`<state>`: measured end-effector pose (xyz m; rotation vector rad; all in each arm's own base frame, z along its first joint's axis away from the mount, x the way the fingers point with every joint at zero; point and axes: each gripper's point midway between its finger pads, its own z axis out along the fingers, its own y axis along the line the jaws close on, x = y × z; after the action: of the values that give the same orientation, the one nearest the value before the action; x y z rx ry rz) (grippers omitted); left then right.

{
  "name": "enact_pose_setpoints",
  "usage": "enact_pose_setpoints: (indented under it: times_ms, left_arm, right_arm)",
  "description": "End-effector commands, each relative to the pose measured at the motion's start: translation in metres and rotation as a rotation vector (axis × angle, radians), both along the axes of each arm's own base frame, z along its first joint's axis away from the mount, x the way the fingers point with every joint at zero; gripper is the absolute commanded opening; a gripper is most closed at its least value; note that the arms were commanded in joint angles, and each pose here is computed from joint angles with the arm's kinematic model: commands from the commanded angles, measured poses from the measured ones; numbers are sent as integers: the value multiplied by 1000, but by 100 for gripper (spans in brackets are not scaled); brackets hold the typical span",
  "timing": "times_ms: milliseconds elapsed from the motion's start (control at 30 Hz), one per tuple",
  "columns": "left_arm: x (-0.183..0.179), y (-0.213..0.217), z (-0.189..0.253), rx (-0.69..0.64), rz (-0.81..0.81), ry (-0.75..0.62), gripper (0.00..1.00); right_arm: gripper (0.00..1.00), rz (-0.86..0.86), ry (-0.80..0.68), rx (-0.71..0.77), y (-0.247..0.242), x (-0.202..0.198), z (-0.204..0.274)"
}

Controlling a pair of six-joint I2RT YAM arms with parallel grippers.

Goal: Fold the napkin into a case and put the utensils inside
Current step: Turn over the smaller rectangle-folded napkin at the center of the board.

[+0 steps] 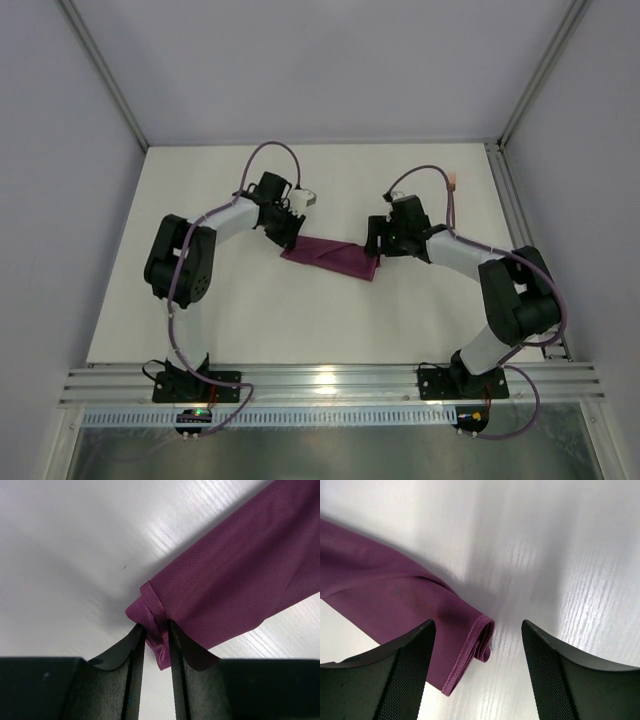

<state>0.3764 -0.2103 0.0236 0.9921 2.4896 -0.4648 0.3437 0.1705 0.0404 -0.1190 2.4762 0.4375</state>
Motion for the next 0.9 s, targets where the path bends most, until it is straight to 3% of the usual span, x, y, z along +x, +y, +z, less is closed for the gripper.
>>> enact_pose_setpoints:
  times_ms: [0,167,333,400,567,700,867]
  left_arm:
    - [-11,8,9,19,17,-9,26]
    - [-14,12,20,-3,43,-45,25]
    - [-16,20,24,-40,93,-61,26]
    - [-19,21,22,-46,104,-56,29]
    - [-18,23,36,-59,120,-95,47]
    - [-14,21,62,-92,131,-148,52]
    - [-18,24,101,-126,128,-220,57]
  right_arm:
    - [73,-14,-96,-5,-5,9,35]
    - [73,-41,-171,21,-18,4,75]
    - [74,-191,-284,-34,-72,-2,120]
    - [76,-266,-314,-92,-94,-5,125]
    - [84,-333,-307,-80,-109,-8,130]
    - [99,-448,-291,-58,-135,3,135]
    - [99,-609,-314,-87,-187,24,160]
